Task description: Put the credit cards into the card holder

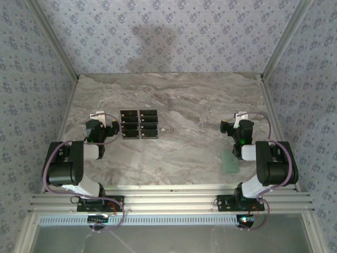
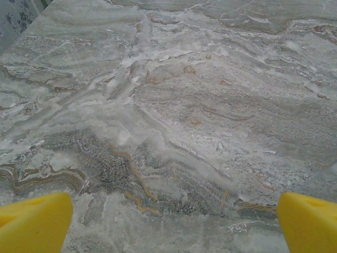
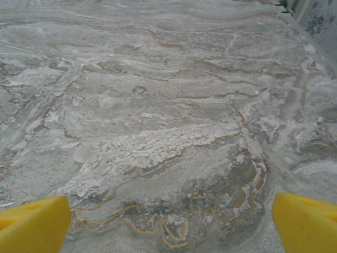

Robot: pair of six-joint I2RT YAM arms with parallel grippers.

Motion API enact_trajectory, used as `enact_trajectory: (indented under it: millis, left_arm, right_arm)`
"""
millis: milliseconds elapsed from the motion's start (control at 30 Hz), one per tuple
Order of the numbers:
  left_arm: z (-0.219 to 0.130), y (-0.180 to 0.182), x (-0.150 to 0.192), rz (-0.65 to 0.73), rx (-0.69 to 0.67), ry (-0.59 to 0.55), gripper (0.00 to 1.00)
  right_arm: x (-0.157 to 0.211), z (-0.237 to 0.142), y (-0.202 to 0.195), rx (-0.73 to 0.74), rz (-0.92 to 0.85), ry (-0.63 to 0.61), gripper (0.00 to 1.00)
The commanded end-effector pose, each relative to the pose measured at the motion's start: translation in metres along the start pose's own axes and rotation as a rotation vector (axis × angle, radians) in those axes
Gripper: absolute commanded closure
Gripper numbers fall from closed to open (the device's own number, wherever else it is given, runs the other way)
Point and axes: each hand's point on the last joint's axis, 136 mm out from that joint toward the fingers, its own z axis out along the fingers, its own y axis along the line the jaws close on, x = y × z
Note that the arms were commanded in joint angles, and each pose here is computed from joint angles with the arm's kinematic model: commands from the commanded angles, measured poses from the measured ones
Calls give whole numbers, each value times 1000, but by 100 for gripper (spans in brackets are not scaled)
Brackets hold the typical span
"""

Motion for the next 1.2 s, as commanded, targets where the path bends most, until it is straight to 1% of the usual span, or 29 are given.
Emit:
enact_trajectory:
  millis: [0, 100, 167, 233, 333, 400, 500, 600, 767, 900, 1000, 1167]
  left_arm:
    - [0, -2, -21, 1, 13, -43, 0]
    - [-4, 3, -28, -8, -14, -41, 0]
    - [-10, 11, -34, -26, -59, -44, 0]
    - [-17, 19, -41, -47, -106, -50, 0]
    - [-30, 32, -52, -112, -182, -26, 0]
    - [-39, 31, -64, -178, -176, -19, 0]
    - [-52, 18, -86, -284, -102, -4, 0]
    - [-58, -3, -100, -378, 14, 44, 0]
    - [-55, -40, -101, -487, 179, 134, 0]
    - [-53, -72, -96, -475, 273, 153, 0]
    - [-51, -86, -89, -482, 323, 161, 0]
    - [-43, -89, -76, -485, 325, 186, 0]
  right_arm:
    - [-29, -7, -15, 86, 36, -41, 0]
    - [-41, -16, -23, 127, 51, -24, 0]
    - [-53, -24, -28, 151, 79, -25, 0]
    - [-61, -33, -39, 198, 182, 15, 0]
    - [-62, -48, -53, 258, 439, 122, 0]
    - [-73, -50, -41, 162, 471, 155, 0]
    - [-85, -58, 1, -64, 457, 180, 0]
    - [-89, -71, 43, -213, 413, 245, 3]
    - [-84, -88, 109, -354, 325, 366, 7]
    - [-71, -95, 170, -462, 269, 463, 11]
    - [-60, -95, 208, -513, 232, 513, 12]
    - [-45, -96, 267, -566, 159, 576, 14]
